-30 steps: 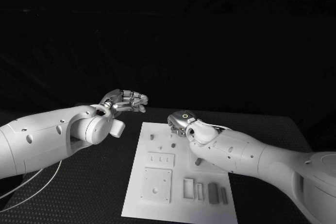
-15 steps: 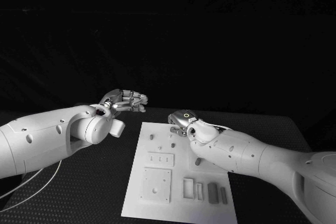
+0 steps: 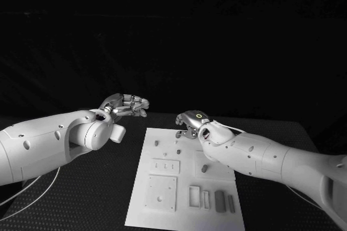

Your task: Assemble the parts on the task board

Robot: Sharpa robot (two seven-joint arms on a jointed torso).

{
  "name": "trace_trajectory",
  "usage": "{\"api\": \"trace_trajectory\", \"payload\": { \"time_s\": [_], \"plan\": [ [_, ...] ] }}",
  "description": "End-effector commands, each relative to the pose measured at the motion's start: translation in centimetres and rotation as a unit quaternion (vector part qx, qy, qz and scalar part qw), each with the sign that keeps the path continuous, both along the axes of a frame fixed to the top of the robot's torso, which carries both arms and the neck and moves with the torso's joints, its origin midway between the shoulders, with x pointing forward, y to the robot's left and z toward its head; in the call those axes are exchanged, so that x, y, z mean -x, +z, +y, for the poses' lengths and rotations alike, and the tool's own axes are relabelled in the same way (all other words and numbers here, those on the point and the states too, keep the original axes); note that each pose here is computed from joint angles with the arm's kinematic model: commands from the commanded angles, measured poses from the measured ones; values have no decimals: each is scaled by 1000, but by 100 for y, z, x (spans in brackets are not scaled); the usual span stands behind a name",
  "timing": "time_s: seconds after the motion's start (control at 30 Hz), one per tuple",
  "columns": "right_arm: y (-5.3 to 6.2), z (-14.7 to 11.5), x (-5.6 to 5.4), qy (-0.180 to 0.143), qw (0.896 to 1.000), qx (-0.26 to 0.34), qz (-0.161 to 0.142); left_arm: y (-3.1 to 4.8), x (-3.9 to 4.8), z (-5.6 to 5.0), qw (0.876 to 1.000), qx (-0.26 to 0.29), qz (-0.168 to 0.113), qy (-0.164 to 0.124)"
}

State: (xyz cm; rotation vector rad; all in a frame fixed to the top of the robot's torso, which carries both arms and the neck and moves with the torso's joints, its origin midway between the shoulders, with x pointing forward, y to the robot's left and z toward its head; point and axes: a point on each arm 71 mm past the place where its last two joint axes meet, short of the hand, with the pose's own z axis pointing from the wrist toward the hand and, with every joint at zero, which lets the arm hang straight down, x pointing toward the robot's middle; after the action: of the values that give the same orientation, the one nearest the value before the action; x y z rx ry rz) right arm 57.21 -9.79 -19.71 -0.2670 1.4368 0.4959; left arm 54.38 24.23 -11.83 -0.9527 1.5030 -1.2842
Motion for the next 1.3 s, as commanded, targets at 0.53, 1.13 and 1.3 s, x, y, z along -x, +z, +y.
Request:
{"api": "trace_trajectory", "payload": {
  "time_s": [0.53, 1.13, 1.3],
  "plan": [
    [294, -670, -12, -57, 959, -189, 203, 6, -49, 71, 1000, -4, -10, 7],
    [317, -1024, -35, -47, 994, 60, 85, -8, -20, 69, 1000, -2, -7, 2],
    [222, -1071, -75, -61, 993, 77, 69, -18, -16, 53, 1000, -2, -5, -1]
  ]
}}
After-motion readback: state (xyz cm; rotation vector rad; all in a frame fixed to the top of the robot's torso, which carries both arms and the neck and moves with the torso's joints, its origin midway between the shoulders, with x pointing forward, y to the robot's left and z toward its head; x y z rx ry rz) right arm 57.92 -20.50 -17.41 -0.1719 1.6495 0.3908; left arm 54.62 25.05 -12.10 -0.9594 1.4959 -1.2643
